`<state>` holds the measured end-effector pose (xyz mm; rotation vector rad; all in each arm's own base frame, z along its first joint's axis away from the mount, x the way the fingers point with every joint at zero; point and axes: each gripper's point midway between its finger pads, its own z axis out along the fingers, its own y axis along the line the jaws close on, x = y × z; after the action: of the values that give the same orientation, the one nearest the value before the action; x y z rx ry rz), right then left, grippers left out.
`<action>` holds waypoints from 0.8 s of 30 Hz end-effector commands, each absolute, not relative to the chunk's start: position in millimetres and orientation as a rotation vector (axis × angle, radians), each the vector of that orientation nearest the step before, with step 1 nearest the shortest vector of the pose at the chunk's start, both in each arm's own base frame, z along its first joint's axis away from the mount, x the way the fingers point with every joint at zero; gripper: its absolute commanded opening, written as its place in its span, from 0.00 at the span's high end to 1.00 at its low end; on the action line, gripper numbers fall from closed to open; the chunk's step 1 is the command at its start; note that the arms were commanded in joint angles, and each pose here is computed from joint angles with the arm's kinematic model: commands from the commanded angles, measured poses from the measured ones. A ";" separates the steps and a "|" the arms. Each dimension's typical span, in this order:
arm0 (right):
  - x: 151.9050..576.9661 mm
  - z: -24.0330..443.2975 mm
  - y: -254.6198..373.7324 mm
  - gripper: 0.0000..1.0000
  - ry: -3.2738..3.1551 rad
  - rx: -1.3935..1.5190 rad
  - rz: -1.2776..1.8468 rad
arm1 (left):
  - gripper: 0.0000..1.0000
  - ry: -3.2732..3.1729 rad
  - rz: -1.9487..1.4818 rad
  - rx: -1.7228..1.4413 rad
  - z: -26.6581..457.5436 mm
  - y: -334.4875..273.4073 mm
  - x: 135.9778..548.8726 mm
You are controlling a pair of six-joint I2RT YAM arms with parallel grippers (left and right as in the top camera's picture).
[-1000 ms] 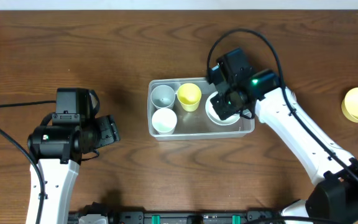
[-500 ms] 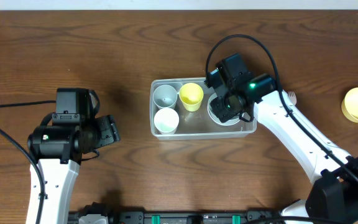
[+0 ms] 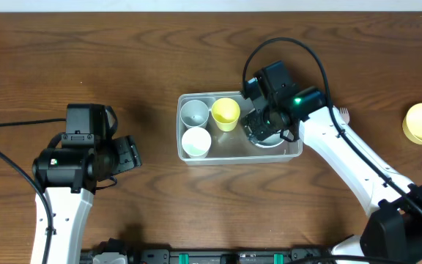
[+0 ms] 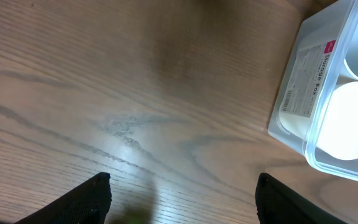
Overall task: Pack container
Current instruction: 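Lower the grey bowl onto the white bowl and open the right gripper, then move the right gripper to the yellow bowl and grasp it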
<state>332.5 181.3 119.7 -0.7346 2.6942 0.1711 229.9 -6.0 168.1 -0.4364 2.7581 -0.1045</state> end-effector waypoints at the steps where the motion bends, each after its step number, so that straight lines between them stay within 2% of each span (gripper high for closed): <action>1: 358.9 170.8 170.0 0.07 2.591 -0.546 0.137 | 0.25 2.760 -0.083 -0.456 166.7 -2.3 229.0; 3: 377.5 210.6 138.3 0.01 2.531 -0.294 0.052 | 0.25 2.760 -0.083 -0.456 166.7 -2.3 229.0; 6: 392.9 265.6 82.2 0.01 2.431 -0.009 0.013 | 0.25 2.760 -0.083 -0.455 166.7 -2.3 229.0; 10: 396.4 300.7 -12.4 0.01 2.347 0.292 -0.055 | 0.25 2.760 -0.083 -0.455 166.7 -2.3 229.0; 12: 391.9 298.6 -54.3 0.02 2.341 0.417 -0.083 | 0.25 2.760 -0.083 -0.455 166.7 -2.3 229.0; 14: 382.9 287.3 -104.0 0.10 2.345 0.571 -0.142 | 0.25 2.760 -0.083 -0.455 166.7 -2.3 229.1; 16: 375.0 272.5 -142.6 0.14 2.363 0.675 -0.191 | 0.25 2.760 -0.083 -0.456 166.7 -2.3 229.0; 19: 366.0 242.7 -186.9 0.13 2.409 0.807 -0.238 | 0.25 2.760 -0.083 -0.456 166.7 -2.3 229.0; 24: 366.6 184.1 -220.2 0.09 2.531 0.901 -0.242 | 0.25 2.760 -0.083 -0.456 166.7 -2.3 229.0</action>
<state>367.3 -211.5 218.6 0.8873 2.4415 -0.2594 229.9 -5.9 168.1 -0.4365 2.7580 -0.1040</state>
